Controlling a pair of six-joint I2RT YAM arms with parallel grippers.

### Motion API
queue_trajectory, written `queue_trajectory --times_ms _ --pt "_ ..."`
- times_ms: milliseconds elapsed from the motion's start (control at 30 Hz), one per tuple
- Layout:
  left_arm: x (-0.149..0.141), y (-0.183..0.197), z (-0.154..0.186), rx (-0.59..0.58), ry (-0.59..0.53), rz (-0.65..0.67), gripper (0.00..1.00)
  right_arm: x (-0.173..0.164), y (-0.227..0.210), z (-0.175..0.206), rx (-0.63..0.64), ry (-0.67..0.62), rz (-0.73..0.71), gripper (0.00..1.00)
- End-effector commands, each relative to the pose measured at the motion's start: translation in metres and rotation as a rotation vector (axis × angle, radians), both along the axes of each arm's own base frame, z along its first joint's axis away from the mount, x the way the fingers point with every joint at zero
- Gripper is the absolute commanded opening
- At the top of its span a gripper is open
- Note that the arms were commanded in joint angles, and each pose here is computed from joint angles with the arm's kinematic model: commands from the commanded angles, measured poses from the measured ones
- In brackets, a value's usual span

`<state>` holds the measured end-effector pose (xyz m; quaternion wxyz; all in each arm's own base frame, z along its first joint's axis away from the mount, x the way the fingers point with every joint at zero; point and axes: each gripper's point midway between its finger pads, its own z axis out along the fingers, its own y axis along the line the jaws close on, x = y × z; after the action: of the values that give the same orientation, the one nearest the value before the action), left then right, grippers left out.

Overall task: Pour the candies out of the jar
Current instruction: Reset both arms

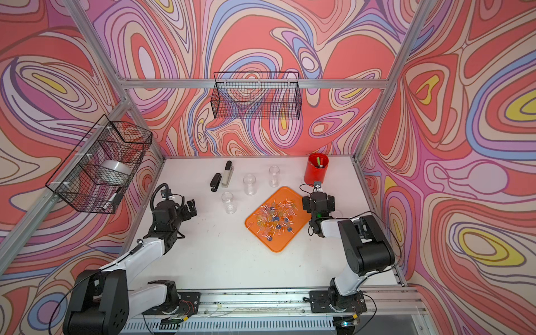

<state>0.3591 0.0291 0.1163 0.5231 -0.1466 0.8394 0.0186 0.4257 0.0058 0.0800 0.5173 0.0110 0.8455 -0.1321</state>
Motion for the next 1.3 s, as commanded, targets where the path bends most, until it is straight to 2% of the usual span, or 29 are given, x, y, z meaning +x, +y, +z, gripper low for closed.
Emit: queue_trajectory --times_ms 0,33,67,133,267,333,400,467,533,600,667,733,1267 --pt "0.009 0.001 0.000 0.095 -0.074 -0.035 1.00 0.017 -0.015 0.016 0.066 -0.098 -0.028 0.90" --pt "0.011 -0.001 -0.003 0.110 -0.080 -0.055 1.00 0.017 -0.021 0.015 0.111 -0.110 -0.014 0.90" --pt "0.013 -0.004 -0.002 0.121 -0.098 -0.077 1.00 0.017 -0.027 0.014 0.156 -0.105 -0.014 0.98" --pt "0.016 -0.012 -0.002 0.139 -0.094 -0.137 1.00 0.010 -0.030 0.014 0.218 -0.136 0.019 0.98" --pt "0.015 -0.023 -0.014 0.156 -0.188 -0.203 1.00 0.000 -0.030 0.014 0.206 -0.221 0.038 0.98" --pt "0.016 -0.031 -0.014 0.179 -0.247 -0.244 1.00 0.000 -0.031 0.014 0.206 -0.215 0.031 0.98" --pt "0.014 -0.032 -0.023 0.159 -0.152 -0.259 1.00 0.000 -0.030 0.013 0.208 -0.206 0.032 0.99" --pt "0.028 -0.036 -0.025 0.164 -0.143 -0.286 1.00 -0.001 -0.031 0.014 0.205 -0.213 0.031 0.98" --pt "0.033 -0.024 -0.034 0.141 -0.032 -0.225 1.00 -0.001 -0.031 0.015 0.204 -0.220 0.030 0.98" --pt "0.035 -0.021 -0.027 0.140 -0.102 -0.213 1.00 -0.001 -0.031 0.015 0.204 -0.216 0.032 0.98" --pt "0.033 -0.018 -0.030 0.128 -0.064 -0.196 1.00 -0.001 -0.031 0.014 0.204 -0.214 0.031 0.98" --pt "0.035 -0.018 -0.028 0.137 -0.090 -0.198 1.00 -0.001 -0.031 0.015 0.204 -0.216 0.031 0.98" --pt "0.034 -0.018 -0.029 0.135 -0.081 -0.200 1.00 0.001 -0.028 0.013 0.189 -0.203 0.031 0.98"
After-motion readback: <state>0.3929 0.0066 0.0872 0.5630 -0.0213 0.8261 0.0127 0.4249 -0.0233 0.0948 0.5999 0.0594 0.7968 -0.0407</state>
